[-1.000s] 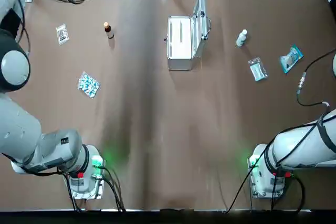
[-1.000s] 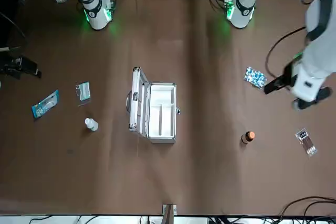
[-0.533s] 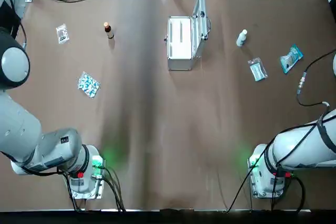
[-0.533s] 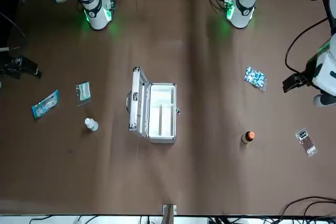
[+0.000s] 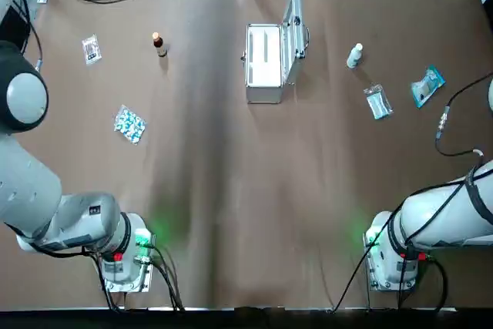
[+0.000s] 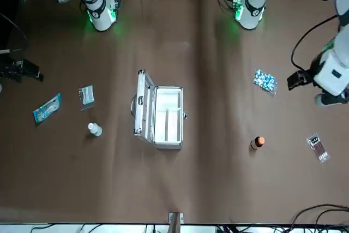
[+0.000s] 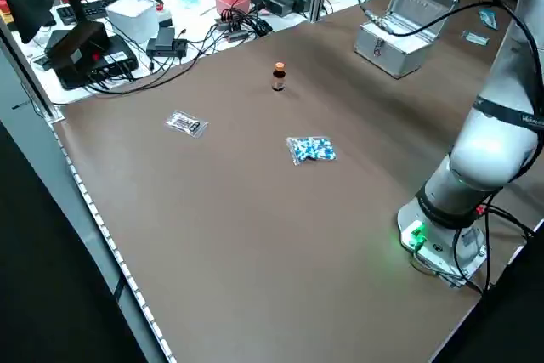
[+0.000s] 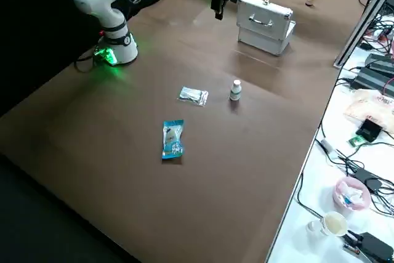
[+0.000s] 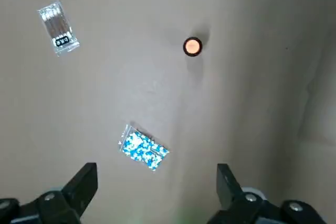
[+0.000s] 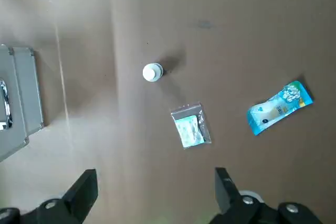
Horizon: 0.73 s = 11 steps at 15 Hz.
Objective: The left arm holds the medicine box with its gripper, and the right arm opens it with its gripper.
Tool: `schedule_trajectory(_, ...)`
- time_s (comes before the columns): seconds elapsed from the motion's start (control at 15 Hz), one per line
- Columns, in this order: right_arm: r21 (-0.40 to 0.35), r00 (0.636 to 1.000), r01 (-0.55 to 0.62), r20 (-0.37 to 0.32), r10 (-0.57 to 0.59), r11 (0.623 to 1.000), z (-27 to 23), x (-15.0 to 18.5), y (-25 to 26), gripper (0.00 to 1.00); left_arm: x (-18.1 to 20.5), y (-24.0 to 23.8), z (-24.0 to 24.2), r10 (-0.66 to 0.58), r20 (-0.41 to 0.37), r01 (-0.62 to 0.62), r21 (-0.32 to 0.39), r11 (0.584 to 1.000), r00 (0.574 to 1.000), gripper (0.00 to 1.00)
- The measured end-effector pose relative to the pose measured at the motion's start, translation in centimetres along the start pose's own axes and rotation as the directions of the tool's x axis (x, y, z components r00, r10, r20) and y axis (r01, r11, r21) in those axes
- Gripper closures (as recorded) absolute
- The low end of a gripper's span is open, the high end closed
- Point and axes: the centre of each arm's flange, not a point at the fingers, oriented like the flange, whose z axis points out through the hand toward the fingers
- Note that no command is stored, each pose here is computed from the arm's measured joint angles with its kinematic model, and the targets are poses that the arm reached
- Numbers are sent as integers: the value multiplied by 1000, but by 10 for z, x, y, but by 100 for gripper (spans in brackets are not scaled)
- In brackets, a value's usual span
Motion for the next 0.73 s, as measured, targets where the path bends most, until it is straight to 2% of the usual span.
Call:
schedule_trajectory(0.27, 0, 1000, 0, 4, 0, 1000, 2, 0, 0, 1, -6, -1, -12, -16, -4, 15, -49, 999, 1000, 0)
schedule_trajectory(0.73, 0, 1000, 2, 6, -2, 1000, 2, 0, -1, 1, -9, -23, -20, -50, -10, 50, -54, 997, 999, 0)
